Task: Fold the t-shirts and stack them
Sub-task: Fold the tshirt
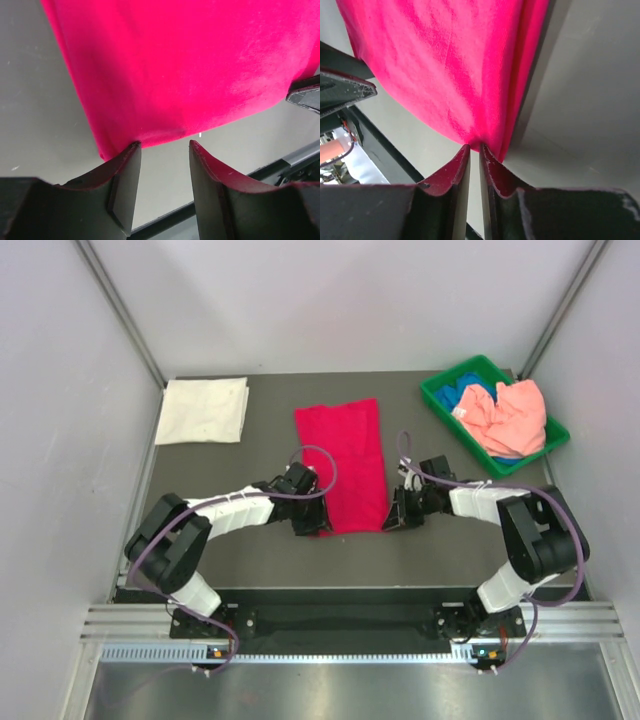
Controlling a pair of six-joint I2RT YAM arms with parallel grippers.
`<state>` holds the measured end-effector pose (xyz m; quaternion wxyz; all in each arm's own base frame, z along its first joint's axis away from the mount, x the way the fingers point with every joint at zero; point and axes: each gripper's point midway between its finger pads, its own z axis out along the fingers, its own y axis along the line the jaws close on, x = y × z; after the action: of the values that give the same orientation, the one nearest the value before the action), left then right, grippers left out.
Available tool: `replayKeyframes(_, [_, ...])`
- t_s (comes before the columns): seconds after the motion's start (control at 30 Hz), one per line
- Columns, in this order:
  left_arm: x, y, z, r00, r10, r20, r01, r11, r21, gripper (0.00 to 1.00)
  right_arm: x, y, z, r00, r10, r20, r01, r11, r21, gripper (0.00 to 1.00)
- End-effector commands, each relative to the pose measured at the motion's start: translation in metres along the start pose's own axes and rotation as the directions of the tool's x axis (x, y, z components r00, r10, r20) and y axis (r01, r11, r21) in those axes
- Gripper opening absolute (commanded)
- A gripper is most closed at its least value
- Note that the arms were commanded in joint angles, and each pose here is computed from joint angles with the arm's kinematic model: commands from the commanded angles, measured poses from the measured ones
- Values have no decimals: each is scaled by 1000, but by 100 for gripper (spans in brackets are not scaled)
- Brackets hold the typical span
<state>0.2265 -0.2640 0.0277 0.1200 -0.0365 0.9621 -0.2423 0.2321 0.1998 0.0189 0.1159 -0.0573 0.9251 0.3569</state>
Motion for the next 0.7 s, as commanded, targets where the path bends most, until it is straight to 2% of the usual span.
replayKeyframes(0.0, [8, 42, 4, 999, -29, 38, 35, 987, -159, 49, -4, -26, 6, 1000, -7, 23, 4, 992, 124, 14])
replayKeyframes(0.03, [8, 43, 1, 999, -27, 41, 34, 986, -164, 49, -3, -34, 4, 1000, 3, 21, -6, 986, 168, 14])
replayKeyframes(0.13, [4, 37, -19, 999, -11, 50, 19, 986, -164, 49, -11, -23, -11, 998, -16, 68, 3, 984, 176, 15])
replayKeyframes(0.17, [1, 31, -26, 998, -4, 60, 13, 988, -151, 50, -20, -12, -23, 992, -41, 118, 21, 986, 167, 16])
replayKeyframes(0.23, [-5, 16, -48, 996, 16, 89, -6, 994, -109, 53, -21, -6, -36, 989, 1, 149, -29, 982, 187, 22])
replayKeyframes(0.27, [-7, 12, -53, 995, 24, 95, -15, 996, -91, 55, -29, -3, -46, 979, 5, 205, -49, 976, 210, 25])
replayKeyframes(0.3, [-6, 11, -56, 996, 19, 92, -13, 997, -73, 56, -25, -4, -50, 972, 81, 222, -131, 967, 220, 32])
replayKeyframes(0.37, [-6, 5, -61, 997, -12, 75, 12, 1000, -4, 57, -21, -8, -56, 954, 144, 264, -209, 948, 238, 36])
replayKeyframes(0.4, [-3, 8, -59, 997, -24, 67, 24, 1000, 2, 57, -21, -6, -55, 935, 204, 291, -272, 938, 216, 39])
replayKeyframes(0.5, [-1, 10, -50, 997, -71, 42, 69, 996, 56, 60, -16, -3, -50, 899, 279, 339, -346, 926, 154, 42])
replayKeyframes(0.57, [-14, 12, -42, 986, -158, 55, 150, 981, 123, 64, -7, -2, -43, 895, 311, 319, -363, 924, 118, 43])
replayKeyframes(0.6, [-4, 18, -38, 981, -195, 5, 192, 970, 150, 64, -10, 0, -40, 882, 341, 327, -388, 917, 91, 43])
replayKeyframes(0.67, [-9, 25, -34, 967, -254, 5, 250, 955, 160, 63, -3, -5, -37, 869, 375, 323, -425, 900, 99, 43])
